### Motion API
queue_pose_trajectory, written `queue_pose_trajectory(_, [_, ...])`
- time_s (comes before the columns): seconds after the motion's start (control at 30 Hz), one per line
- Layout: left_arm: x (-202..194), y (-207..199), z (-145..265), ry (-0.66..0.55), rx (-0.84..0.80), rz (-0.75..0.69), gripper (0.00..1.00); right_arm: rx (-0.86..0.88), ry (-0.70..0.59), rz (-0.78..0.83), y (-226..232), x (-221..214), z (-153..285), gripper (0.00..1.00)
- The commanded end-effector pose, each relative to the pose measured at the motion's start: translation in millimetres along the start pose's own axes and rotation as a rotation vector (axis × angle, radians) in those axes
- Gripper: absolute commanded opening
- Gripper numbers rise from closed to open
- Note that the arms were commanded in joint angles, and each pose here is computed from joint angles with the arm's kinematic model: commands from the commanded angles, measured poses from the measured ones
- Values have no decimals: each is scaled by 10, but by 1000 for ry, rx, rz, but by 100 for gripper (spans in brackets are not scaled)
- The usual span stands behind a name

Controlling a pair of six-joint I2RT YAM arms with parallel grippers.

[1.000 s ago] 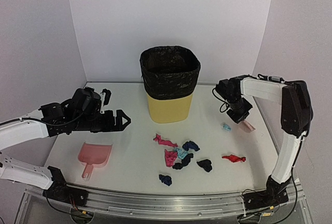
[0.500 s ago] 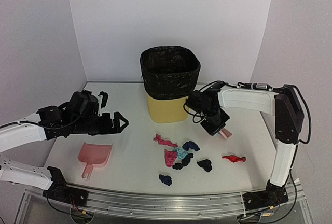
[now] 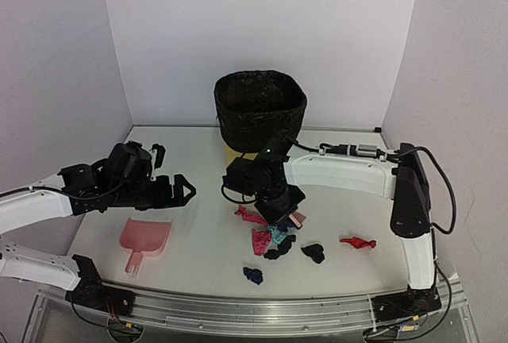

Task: Sweep away the paper scraps from the table

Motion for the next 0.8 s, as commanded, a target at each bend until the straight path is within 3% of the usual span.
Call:
queue_pose_trajectory(0.0, [42, -35, 6, -16, -13, 8, 100, -21, -13, -3, 28, -45, 263, 0])
queue_pose_trajectory(0.27, [49, -53, 15, -20, -34, -5, 100, -231, -91, -27, -348, -220, 622, 0])
queue_pose_trajectory(0.5, [61, -105, -2, -19, -69, -19, 100, -411, -81, -65, -689, -540, 851, 0])
queue_pose_trajectory(0.6, [63, -123, -24, -13, -78, -30, 100, -460, -28, -111, -851, -725, 913, 0])
queue_pose_trajectory(0.77, [67, -147, -74, 4, -91, -46, 100, -462, 185, -326, -1170, -1211, 839, 0])
Point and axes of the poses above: each gripper's point midway between its finger pads, its own z axis back along the fingers, its own y axis along the line the jaws close on, x = y × z, the point moved 9 cm from there along z, back along the fingers, and after that the axes turned 15 degrees about z, right-handed, at the moved point
